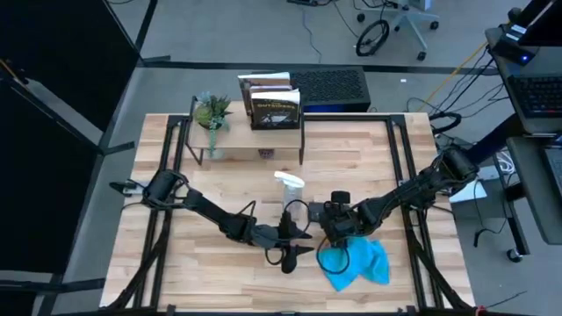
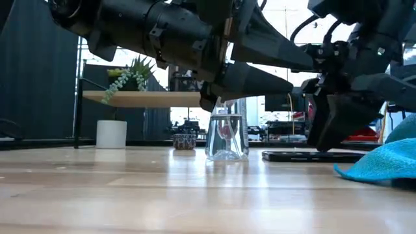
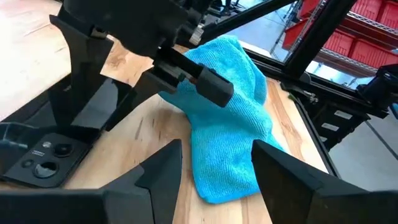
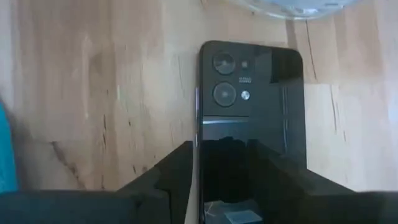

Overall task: Apply microfiber cloth
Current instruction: Spray the back of the black cellphone using the transparent spray bottle

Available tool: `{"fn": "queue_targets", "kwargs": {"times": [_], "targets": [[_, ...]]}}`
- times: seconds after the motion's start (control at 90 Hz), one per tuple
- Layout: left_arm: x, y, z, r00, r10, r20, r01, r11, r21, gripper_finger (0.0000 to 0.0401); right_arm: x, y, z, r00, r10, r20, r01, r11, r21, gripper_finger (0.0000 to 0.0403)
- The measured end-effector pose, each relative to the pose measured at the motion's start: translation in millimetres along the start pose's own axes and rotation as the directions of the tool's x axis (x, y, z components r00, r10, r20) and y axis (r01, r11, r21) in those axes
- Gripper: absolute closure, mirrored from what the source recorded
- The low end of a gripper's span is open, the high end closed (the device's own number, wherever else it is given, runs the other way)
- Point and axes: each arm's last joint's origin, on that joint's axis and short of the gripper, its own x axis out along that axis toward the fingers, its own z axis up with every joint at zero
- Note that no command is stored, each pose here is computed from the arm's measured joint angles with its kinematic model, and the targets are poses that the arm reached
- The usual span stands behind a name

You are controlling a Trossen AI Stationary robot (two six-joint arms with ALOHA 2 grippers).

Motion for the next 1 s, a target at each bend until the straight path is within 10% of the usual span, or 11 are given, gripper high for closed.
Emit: {"fn": "queue_targets", "kwargs": {"times": [0.389, 1.0], "targets": [[0.0, 0.0, 0.0, 1.0, -0.001, -0.001, 0.001, 1.0, 0.001, 0.0223, -61.2, 4.1, 12.7, 0.981, 0.186, -0.061, -0.182, 0.981, 0.059, 0.0271], [-39.2, -10.3, 37.3, 0.984, 0.136, -0.114, -0.122, 0.985, 0.121, 0.0223, -87.6, 28.3, -23.3, 0.993, 0.051, 0.102, -0.061, 0.994, 0.095, 0.0254]]}}
